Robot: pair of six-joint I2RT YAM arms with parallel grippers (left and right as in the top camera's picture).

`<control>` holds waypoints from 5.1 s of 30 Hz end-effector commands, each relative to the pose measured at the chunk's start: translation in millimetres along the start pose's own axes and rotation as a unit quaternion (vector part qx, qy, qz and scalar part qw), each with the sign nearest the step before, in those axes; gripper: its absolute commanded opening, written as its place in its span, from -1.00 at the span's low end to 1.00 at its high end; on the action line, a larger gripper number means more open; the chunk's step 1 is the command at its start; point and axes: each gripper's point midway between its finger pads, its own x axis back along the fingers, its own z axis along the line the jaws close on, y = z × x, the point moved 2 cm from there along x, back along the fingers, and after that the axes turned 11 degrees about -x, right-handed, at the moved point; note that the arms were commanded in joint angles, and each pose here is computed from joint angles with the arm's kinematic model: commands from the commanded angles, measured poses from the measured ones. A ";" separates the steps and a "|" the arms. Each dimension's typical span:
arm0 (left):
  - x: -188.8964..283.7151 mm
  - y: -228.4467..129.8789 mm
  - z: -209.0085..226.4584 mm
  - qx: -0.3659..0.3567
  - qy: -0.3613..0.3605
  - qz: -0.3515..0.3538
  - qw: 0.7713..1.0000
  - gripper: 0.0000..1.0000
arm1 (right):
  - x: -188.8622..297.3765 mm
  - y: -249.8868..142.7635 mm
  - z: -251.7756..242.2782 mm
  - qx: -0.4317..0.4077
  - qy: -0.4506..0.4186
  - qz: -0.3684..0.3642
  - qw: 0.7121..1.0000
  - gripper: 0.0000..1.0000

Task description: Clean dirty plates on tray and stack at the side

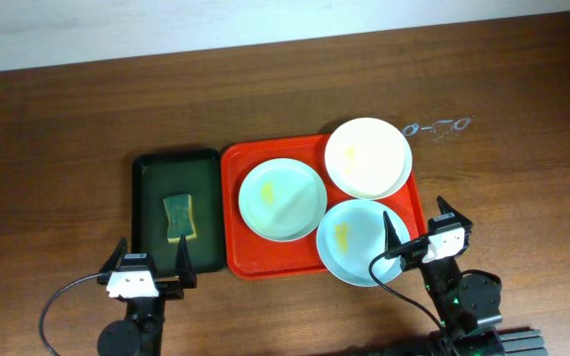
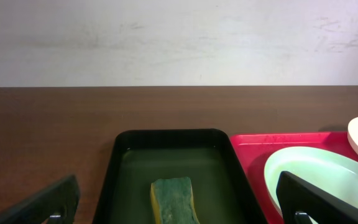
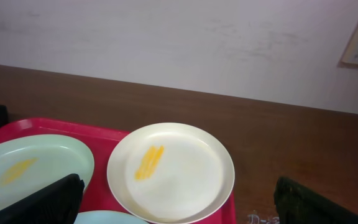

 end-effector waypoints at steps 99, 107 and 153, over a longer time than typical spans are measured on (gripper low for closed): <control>-107.4 52.8 -17.9 0.072 -0.120 0.571 0.809 -0.14 | -140.3 -58.8 75.2 -0.324 -0.114 0.611 0.713 -0.24; -107.4 52.8 -17.9 0.073 -0.118 0.571 0.809 -0.14 | -140.3 -69.6 72.9 -0.316 -0.140 0.614 0.710 -0.24; -107.4 52.7 -17.4 0.072 -0.117 0.571 0.809 -0.15 | -129.9 -112.9 94.2 -0.237 -0.143 0.612 0.741 -0.23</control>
